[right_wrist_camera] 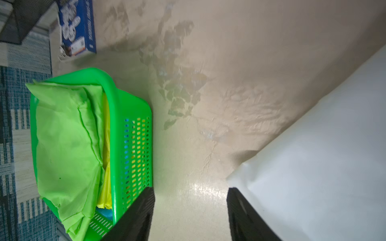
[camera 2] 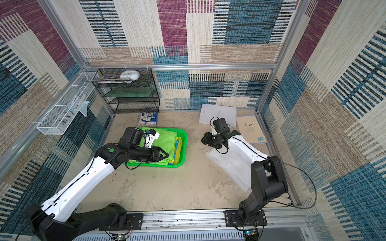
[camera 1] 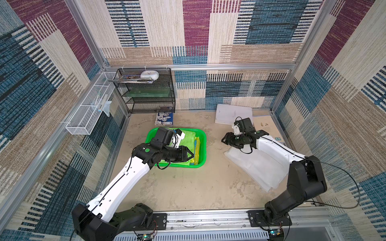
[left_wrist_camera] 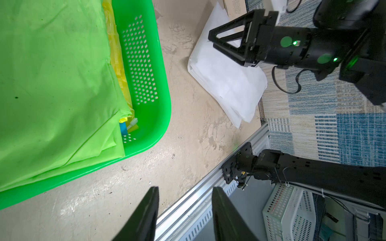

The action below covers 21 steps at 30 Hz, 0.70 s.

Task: Put the folded raincoat in the basket
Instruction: Move the raincoat to the center of the board.

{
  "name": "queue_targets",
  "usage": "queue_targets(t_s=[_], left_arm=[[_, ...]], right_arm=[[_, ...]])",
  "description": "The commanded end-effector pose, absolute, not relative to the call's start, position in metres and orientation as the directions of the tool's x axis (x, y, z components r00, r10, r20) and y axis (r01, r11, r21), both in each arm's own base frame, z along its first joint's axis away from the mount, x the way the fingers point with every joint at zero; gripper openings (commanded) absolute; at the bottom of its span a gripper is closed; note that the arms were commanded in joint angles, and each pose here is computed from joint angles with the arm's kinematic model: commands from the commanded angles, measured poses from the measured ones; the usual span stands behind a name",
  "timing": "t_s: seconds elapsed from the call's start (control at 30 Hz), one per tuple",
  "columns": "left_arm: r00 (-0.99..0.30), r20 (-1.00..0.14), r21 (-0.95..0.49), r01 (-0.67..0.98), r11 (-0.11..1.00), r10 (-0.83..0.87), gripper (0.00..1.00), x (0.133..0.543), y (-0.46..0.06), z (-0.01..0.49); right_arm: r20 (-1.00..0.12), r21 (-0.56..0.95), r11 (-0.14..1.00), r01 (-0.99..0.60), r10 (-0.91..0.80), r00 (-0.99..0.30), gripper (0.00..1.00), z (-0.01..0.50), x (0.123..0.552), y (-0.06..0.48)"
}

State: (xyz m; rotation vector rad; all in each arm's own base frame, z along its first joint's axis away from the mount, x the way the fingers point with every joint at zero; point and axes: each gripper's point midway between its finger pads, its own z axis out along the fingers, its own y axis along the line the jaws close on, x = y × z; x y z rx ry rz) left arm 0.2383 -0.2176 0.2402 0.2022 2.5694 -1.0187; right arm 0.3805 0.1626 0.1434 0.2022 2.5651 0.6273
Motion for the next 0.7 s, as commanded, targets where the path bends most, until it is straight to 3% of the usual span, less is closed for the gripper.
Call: queue_targets(t_s=[0.0,0.2,0.33,0.5,0.67], left_arm=[[-0.918,-0.397,-0.640,0.275,0.718,-0.002,0.47,0.239,-0.219,0.244],[-0.922,-0.387,-0.647,0.271,0.712,-0.001,0.47,0.237,-0.221,0.242],[-0.923,-0.384,-0.646,0.273,0.713,0.005,0.47,0.235,-0.220,0.239],[-0.930,-0.368,-0.654,0.263,0.710,0.005,0.47,0.234,-0.222,0.231],[-0.928,-0.373,-0.660,0.269,0.702,0.006,0.47,0.234,-0.225,0.236]], right_arm=[[-0.393,0.344,0.924,0.166,0.302,-0.868,0.62,0.120,0.369,0.102],[-0.340,0.196,0.914,0.356,0.404,-0.849,0.60,0.084,0.350,0.020],[-0.308,0.152,0.897,0.416,0.443,-0.842,0.60,0.063,0.337,-0.001],[-0.165,0.309,0.881,0.360,0.422,-0.892,0.55,0.029,0.319,0.041],[-0.110,0.468,0.874,0.128,0.202,-0.973,0.53,0.034,0.310,0.139]])
